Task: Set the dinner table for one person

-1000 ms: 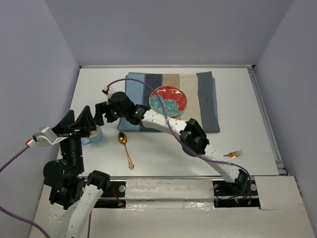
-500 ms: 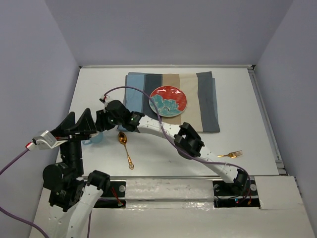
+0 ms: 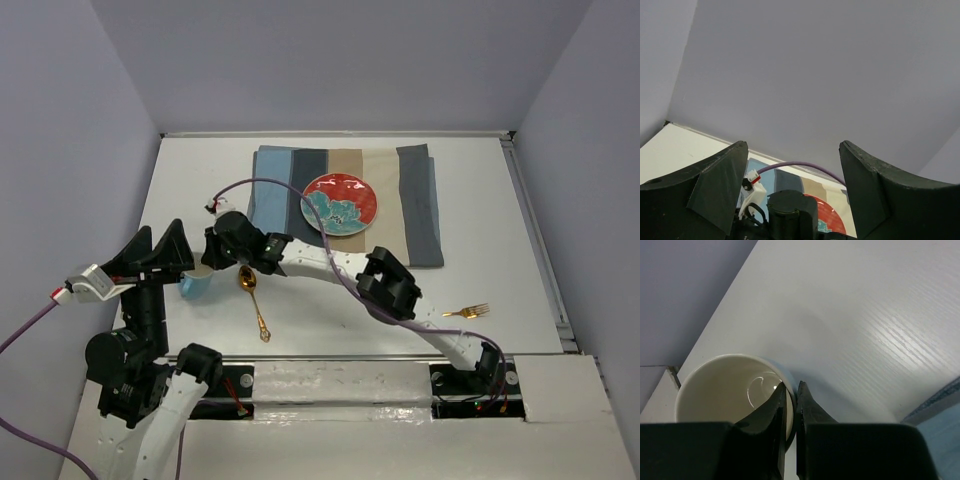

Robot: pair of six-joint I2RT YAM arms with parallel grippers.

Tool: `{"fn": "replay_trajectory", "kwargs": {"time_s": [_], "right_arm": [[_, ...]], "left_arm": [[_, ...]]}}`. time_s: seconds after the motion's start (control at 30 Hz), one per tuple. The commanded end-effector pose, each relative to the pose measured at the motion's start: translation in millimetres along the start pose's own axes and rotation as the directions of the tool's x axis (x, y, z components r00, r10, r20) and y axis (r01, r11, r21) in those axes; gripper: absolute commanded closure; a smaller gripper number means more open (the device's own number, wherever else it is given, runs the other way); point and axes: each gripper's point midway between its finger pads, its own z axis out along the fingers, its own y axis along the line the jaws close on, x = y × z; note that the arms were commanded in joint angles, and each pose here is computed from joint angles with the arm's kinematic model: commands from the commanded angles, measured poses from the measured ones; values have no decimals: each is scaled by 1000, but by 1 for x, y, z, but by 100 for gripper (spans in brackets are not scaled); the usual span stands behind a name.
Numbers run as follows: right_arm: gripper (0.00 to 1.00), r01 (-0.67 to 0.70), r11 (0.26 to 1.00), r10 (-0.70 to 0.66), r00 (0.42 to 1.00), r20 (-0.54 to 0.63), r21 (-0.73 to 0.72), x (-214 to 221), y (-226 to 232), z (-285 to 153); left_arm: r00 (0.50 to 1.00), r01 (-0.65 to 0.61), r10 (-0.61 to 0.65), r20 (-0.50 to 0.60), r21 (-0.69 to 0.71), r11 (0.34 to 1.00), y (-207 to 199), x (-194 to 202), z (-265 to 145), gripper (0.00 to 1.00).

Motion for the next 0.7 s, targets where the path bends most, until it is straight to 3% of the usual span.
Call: {"fn": "replay_trajectory", "kwargs": {"time_s": [0.0, 0.03, 0.07, 0.1, 0.13, 0.17, 0.2, 0.27, 0.3, 0.37, 0.47, 0.5, 0.53, 0.63, 0.67], "right_arm": [[100, 6, 993, 35, 935, 353, -114, -144, 62, -77], [100, -9, 998, 30, 937, 348, -61, -142, 31, -80], [100, 7, 998, 21, 902, 431, -64, -179, 34, -115], [100, -10, 1000, 17, 913, 408, -20, -167, 5, -107], [100, -4, 1000, -1, 884, 468, 8, -196, -1, -142], [100, -44, 993, -12, 885, 466, 108, -197, -59, -153], [100, -49, 989, -29, 860, 510, 140, -220, -74, -185], [100, -97, 964, -43, 862, 505, 248, -218, -137, -212], [100, -128, 934, -78, 836, 543, 332, -242, -183, -248], [100, -169, 857, -130, 842, 523, 486, -249, -258, -291], [100, -220, 738, -186, 842, 506, 638, -267, -339, -352], [100, -210, 732, -182, 857, 483, 649, -266, -342, -350], [100, -243, 685, -175, 860, 480, 686, -266, -379, -369], [100, -275, 635, -181, 855, 486, 721, -288, -422, -404], [100, -277, 613, -150, 879, 453, 740, -277, -444, -398]], "left_arm": [[999, 16, -17, 38, 22, 1000, -5, -10, -1, 15], [999, 17, -18, 31, 26, 1000, -5, -8, -1, 15], [999, 16, -17, 27, 32, 999, -6, -8, -1, 15], [1000, 17, -18, 25, 34, 999, -7, -7, -1, 15], [1000, 17, -17, 17, 44, 999, -8, -5, -1, 15], [1000, 21, -22, 9, 56, 998, -11, -3, -1, 15], [1000, 28, -28, -4, 80, 996, -15, 0, -1, 15], [999, 40, -38, -19, 118, 992, -22, 3, -2, 9], [999, 43, -40, -27, 137, 990, -26, 4, -3, 5], [999, 48, -43, -33, 149, 988, -28, 5, -4, 4], [998, 54, -47, -44, 162, 985, -30, 7, -4, 3], [998, 56, -48, -47, 164, 985, -31, 8, -4, 3], [997, 58, -50, -50, 167, 984, -32, 8, -4, 3], [997, 63, -53, -62, 173, 983, -34, 11, -4, 1], [996, 62, -51, -67, 173, 983, -34, 12, -3, 1]]}}
